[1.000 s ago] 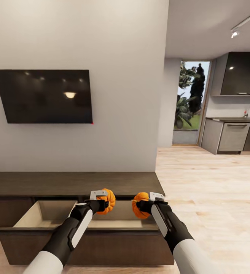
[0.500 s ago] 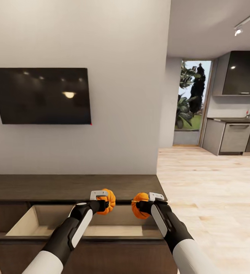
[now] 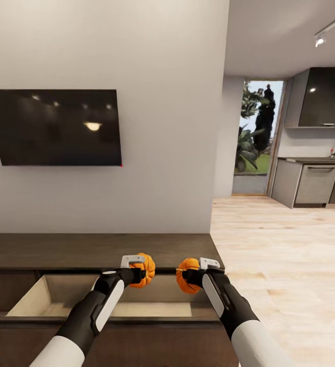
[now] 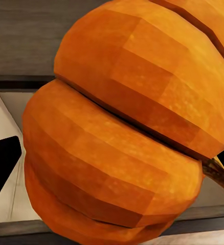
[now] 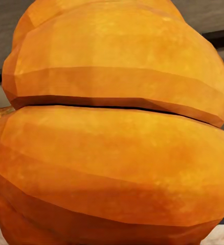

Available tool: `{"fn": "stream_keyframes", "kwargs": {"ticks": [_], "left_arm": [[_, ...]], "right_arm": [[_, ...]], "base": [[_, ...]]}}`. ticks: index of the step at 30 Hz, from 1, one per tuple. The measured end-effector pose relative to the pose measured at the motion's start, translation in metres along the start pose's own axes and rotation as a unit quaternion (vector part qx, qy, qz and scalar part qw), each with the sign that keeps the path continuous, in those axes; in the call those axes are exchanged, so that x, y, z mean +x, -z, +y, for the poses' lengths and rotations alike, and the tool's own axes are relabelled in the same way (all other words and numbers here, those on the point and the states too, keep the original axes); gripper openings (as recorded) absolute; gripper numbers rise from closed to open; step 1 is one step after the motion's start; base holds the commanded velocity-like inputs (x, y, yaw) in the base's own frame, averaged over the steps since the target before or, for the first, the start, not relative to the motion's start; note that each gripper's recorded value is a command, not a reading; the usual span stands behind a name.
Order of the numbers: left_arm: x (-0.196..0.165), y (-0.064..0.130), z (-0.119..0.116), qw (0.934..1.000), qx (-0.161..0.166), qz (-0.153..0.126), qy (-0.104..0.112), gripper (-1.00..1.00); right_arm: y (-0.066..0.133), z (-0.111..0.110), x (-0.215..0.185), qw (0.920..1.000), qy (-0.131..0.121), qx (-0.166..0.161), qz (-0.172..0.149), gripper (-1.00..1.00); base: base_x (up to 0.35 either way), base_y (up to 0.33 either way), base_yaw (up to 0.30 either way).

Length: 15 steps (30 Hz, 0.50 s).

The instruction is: Place each of the two pumpkins and all three candles from the living room inside a cabinet in the living room (use any cabinet), then make sure every cabinet is closed, and position the cauldron so it is next to a table in the living room.

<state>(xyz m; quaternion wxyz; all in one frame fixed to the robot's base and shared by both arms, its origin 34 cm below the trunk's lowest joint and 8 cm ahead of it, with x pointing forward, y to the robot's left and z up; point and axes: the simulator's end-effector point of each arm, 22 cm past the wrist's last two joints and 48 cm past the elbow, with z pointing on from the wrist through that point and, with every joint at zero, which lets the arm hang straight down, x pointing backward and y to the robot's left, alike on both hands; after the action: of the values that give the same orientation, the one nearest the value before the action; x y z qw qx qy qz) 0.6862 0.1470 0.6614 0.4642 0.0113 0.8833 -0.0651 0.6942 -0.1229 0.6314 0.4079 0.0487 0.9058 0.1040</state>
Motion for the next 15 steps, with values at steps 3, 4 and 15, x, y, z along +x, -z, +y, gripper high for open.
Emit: {"fn": "stream_keyframes", "kwargs": {"ticks": [3,4,15], "left_arm": [[0.006,-0.002,0.001,1.0000,0.000,0.000,0.000,-1.00],[0.009,-0.003,0.001,1.0000,-0.001,0.002,-0.001,-1.00],[0.044,-0.013,0.003,0.9996,-0.001,0.029,-0.006,-1.00]], "right_arm": [[-0.003,-0.001,0.006,1.0000,0.000,0.000,0.000,-1.00],[-0.004,-0.002,0.007,1.0000,0.000,0.000,0.000,-1.00],[-0.016,-0.005,0.029,1.0000,0.000,-0.002,0.001,-1.00]], "base": [[0.000,0.000,0.000],[0.000,0.000,0.000],[0.000,0.000,0.000]]}}
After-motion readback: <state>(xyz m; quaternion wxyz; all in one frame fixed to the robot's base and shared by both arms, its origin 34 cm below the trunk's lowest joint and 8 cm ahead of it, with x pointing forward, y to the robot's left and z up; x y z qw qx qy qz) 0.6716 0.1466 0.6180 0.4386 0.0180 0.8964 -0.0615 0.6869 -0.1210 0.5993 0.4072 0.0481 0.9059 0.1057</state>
